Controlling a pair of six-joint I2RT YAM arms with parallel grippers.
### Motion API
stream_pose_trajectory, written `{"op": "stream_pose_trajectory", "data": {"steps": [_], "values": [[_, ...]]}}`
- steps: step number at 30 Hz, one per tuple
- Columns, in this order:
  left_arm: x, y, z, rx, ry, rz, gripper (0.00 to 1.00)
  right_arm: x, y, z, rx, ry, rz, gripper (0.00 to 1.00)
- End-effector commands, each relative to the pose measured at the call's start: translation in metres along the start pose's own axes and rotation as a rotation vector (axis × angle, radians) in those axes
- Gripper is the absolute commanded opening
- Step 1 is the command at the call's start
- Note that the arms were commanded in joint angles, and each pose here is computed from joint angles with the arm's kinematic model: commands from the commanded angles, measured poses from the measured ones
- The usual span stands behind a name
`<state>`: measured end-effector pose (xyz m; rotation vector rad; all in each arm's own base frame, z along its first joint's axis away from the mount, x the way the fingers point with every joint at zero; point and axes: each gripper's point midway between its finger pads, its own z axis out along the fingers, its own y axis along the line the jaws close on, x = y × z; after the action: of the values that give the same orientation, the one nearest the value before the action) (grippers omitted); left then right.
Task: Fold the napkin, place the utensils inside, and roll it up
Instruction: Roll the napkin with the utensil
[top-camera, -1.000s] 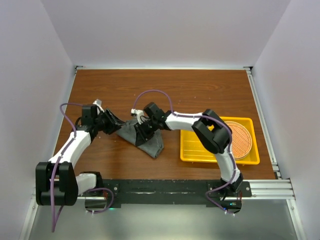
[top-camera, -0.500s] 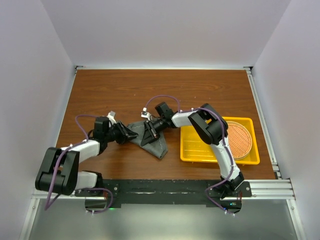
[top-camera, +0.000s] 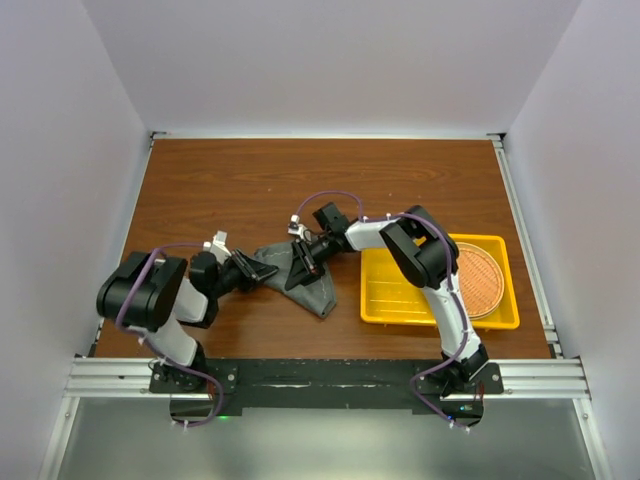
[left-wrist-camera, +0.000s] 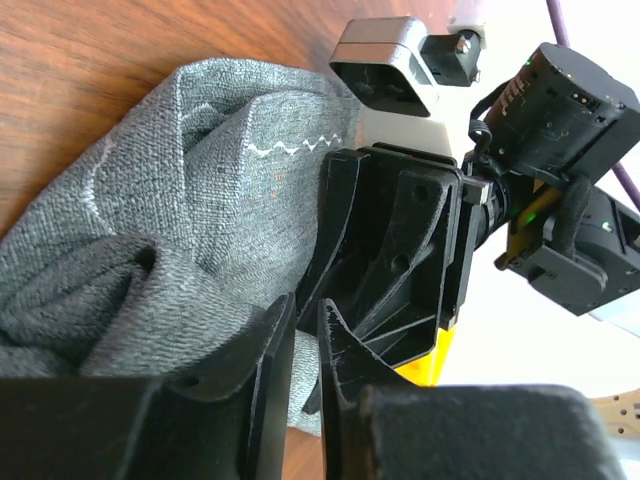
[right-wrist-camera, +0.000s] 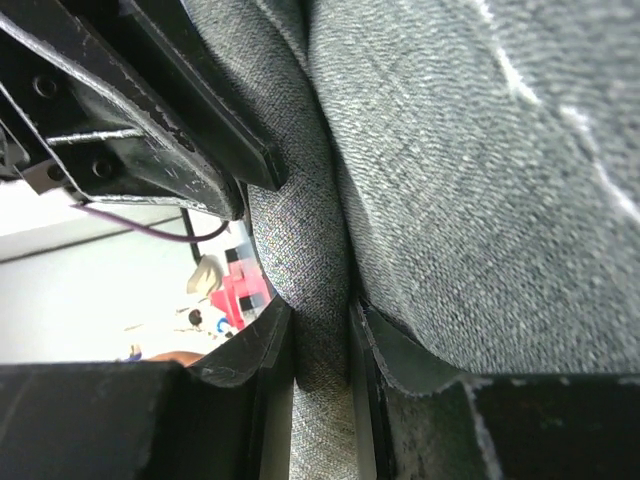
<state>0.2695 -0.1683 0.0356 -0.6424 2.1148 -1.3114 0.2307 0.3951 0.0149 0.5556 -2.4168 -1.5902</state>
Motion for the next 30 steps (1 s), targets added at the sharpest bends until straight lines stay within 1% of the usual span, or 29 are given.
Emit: {"op": "stream_pose_trajectory", "data": {"steps": [1,2,3,6,7,8,10,11,13,14,15,16,17,18,19,20,22,24,26,29,30], "values": [[0.016,0.038,-0.005,-0.075,-0.008,-0.012,0.19,0.015,-0.072,-0.019,0.377,-0.022,0.067,0.29],[0.015,0.036,-0.005,-0.058,-0.015,-0.011,0.18,0.008,-0.064,-0.021,0.376,-0.028,0.042,0.31],[0.021,0.045,-0.006,-0.081,-0.002,-0.030,0.17,0.007,-0.058,-0.023,0.383,-0.025,0.026,0.37],[0.029,0.052,-0.012,-0.093,0.009,-0.045,0.16,0.003,-0.038,-0.033,0.427,-0.022,-0.053,0.42],[0.033,0.056,-0.014,-0.109,0.015,-0.051,0.15,0.006,-0.037,-0.037,0.457,-0.011,-0.073,0.46],[0.035,0.058,-0.016,-0.119,0.022,-0.055,0.15,0.001,-0.025,-0.042,0.465,-0.027,-0.114,0.48],[0.038,0.064,-0.018,-0.144,0.033,-0.049,0.14,0.003,-0.017,-0.046,0.500,-0.020,-0.170,0.51],[0.038,0.065,-0.018,-0.150,0.036,-0.045,0.14,-0.004,-0.009,-0.053,0.547,-0.046,-0.222,0.54],[0.038,0.067,-0.017,-0.171,0.047,-0.036,0.13,-0.004,0.001,-0.055,0.622,-0.033,-0.336,0.59],[0.037,0.067,-0.016,-0.177,0.049,-0.031,0.13,-0.012,0.000,-0.062,0.714,-0.056,-0.395,0.64],[0.032,0.062,-0.013,-0.163,0.044,-0.016,0.13,-0.009,0.014,-0.055,0.754,-0.052,-0.484,0.66],[0.035,0.067,-0.014,-0.190,0.059,-0.016,0.13,-0.011,0.017,-0.056,0.797,-0.046,-0.560,0.67],[0.032,0.064,-0.013,-0.185,0.055,-0.008,0.13,-0.011,0.023,-0.054,0.862,-0.055,-0.624,0.68],[0.028,0.061,-0.010,-0.182,0.053,0.002,0.13,-0.014,0.026,-0.052,0.886,-0.054,-0.687,0.69],[0.031,0.067,-0.011,-0.219,0.072,-0.007,0.13,-0.014,0.026,-0.051,0.909,-0.055,-0.712,0.70],[0.028,0.064,-0.010,-0.213,0.068,0.004,0.13,-0.016,0.028,-0.049,0.960,-0.063,-0.746,0.70],[0.027,0.064,-0.010,-0.225,0.074,0.007,0.13,-0.018,0.030,-0.043,0.991,-0.060,-0.793,0.71],[0.023,0.061,-0.008,-0.230,0.070,0.019,0.13,-0.018,0.033,-0.034,0.999,-0.059,-0.837,0.71],[0.023,0.059,-0.009,-0.233,0.073,0.024,0.13,-0.017,0.033,-0.026,0.991,-0.053,-0.848,0.70],[0.018,0.053,-0.007,-0.232,0.068,0.030,0.14,-0.020,0.022,-0.024,1.033,-0.050,-0.826,0.63],[0.018,0.053,-0.008,-0.240,0.072,0.027,0.14,-0.019,0.020,-0.023,1.031,-0.047,-0.820,0.56]]}}
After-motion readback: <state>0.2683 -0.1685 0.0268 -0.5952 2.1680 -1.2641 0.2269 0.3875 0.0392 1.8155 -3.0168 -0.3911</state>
